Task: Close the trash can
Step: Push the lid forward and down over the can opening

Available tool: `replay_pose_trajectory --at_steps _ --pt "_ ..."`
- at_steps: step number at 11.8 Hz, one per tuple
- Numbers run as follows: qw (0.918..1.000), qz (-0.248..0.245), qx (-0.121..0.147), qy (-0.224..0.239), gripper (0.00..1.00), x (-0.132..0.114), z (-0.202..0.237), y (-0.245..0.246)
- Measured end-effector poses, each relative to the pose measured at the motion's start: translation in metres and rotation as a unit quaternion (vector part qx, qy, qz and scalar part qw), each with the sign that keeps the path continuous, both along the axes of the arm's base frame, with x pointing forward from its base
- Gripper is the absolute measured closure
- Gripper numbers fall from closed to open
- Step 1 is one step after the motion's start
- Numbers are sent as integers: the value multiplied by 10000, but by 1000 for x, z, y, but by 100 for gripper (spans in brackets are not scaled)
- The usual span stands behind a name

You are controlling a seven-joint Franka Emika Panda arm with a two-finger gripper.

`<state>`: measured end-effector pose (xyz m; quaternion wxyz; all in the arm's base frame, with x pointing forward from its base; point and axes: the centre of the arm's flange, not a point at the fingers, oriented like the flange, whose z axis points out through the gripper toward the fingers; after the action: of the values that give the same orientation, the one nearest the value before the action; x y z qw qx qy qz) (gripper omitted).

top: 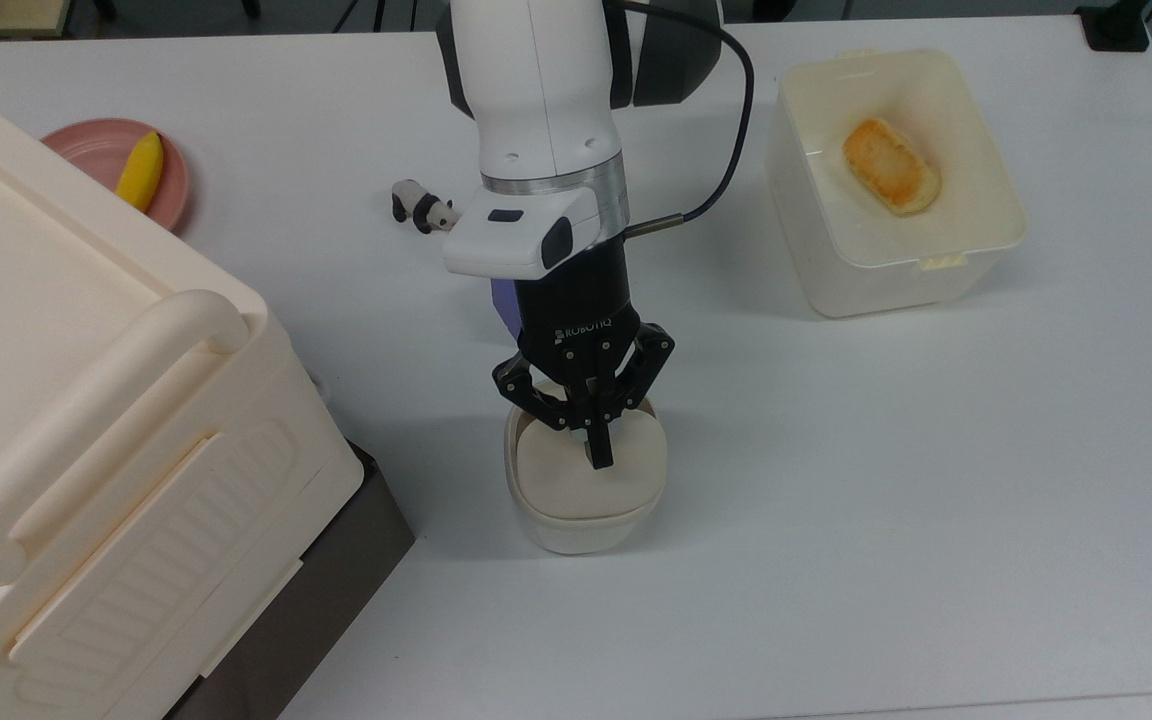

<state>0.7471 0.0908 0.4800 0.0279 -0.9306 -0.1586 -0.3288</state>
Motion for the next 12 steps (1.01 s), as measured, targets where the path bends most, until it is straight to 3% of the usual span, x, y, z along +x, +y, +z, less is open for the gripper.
replay_pose_trajectory --at_steps 6,12 --pt "9988 -326 108 357 99 -13 16 1" --pt "9978 -429 19 508 99 -24 18 -14"
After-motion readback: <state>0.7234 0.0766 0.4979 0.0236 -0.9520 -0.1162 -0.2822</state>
